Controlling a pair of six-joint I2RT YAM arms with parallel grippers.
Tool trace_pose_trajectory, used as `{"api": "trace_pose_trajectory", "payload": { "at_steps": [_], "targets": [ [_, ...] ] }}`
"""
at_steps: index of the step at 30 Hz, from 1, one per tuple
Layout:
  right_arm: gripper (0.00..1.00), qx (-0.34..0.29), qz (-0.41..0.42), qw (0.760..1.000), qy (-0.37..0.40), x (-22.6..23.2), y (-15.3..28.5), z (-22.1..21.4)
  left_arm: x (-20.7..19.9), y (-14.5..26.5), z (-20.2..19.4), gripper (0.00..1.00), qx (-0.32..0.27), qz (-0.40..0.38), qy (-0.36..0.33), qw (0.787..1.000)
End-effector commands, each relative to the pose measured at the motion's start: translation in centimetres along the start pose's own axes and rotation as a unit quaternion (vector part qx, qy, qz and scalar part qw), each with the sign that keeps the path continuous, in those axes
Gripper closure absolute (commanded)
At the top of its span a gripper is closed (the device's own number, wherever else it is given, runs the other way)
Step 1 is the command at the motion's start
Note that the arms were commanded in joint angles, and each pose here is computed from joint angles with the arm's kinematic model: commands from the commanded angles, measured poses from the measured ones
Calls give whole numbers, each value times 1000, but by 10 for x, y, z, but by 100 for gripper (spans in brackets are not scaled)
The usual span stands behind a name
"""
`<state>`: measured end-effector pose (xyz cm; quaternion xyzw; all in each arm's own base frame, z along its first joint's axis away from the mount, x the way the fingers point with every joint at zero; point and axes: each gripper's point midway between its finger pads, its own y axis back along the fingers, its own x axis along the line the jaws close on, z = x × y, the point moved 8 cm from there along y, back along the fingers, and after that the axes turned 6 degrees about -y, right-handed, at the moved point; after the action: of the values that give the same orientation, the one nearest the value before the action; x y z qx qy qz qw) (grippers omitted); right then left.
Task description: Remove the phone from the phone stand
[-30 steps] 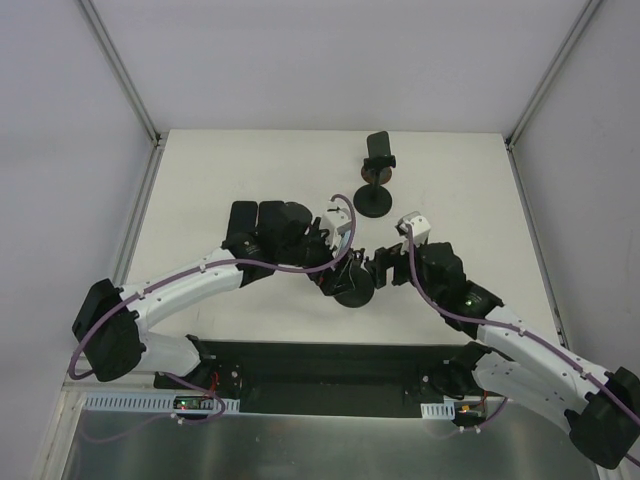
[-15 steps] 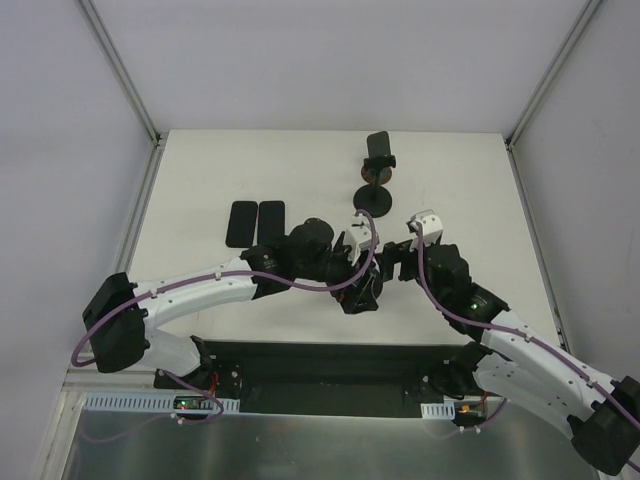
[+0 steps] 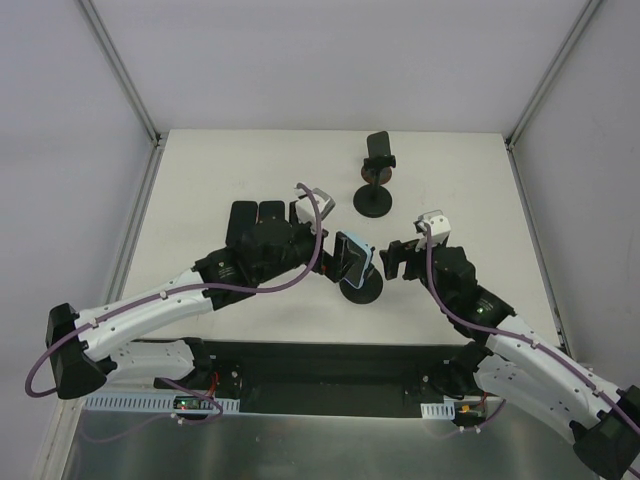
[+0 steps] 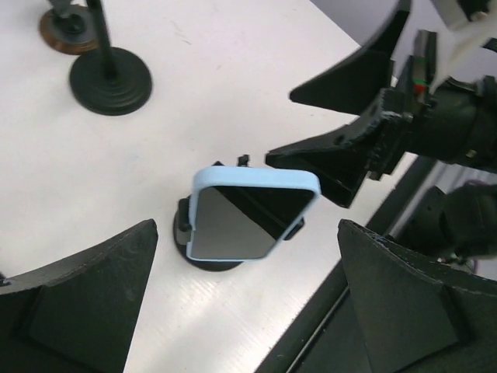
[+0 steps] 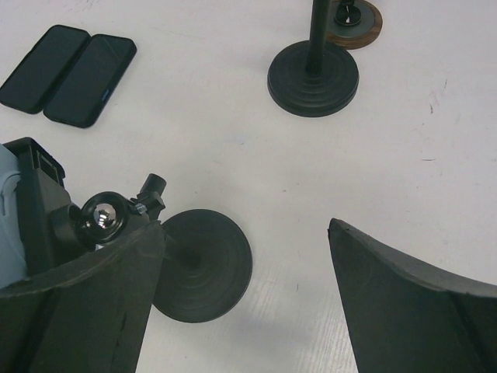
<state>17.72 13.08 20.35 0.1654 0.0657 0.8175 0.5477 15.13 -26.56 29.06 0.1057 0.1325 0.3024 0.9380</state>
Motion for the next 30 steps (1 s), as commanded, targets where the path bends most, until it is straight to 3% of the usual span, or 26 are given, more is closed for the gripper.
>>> {"api": "trace_pose_trajectory", "payload": {
  "at_steps": [1, 10, 17, 23, 30],
  "targets": [
    [12, -22, -5, 1000, -11, 2, -1, 11, 15, -7, 2, 1, 3, 81, 0, 997],
    [12, -19, -8, 1000, -10, 0, -1, 6, 3, -37, 9, 1, 22, 76, -52, 996],
    [12, -18, -3, 1000, -10, 1, -3, 3, -10, -41, 6, 1, 24, 14, -70, 997],
    [12, -16, 1, 1000, -10, 1, -4, 1, -14, -34, 11, 1, -7, 13, -51, 999],
    [12, -11, 5, 1000, -11, 2, -5, 0, -12, -46, -3, 1, 4, 51, -11, 999]
  ]
}}
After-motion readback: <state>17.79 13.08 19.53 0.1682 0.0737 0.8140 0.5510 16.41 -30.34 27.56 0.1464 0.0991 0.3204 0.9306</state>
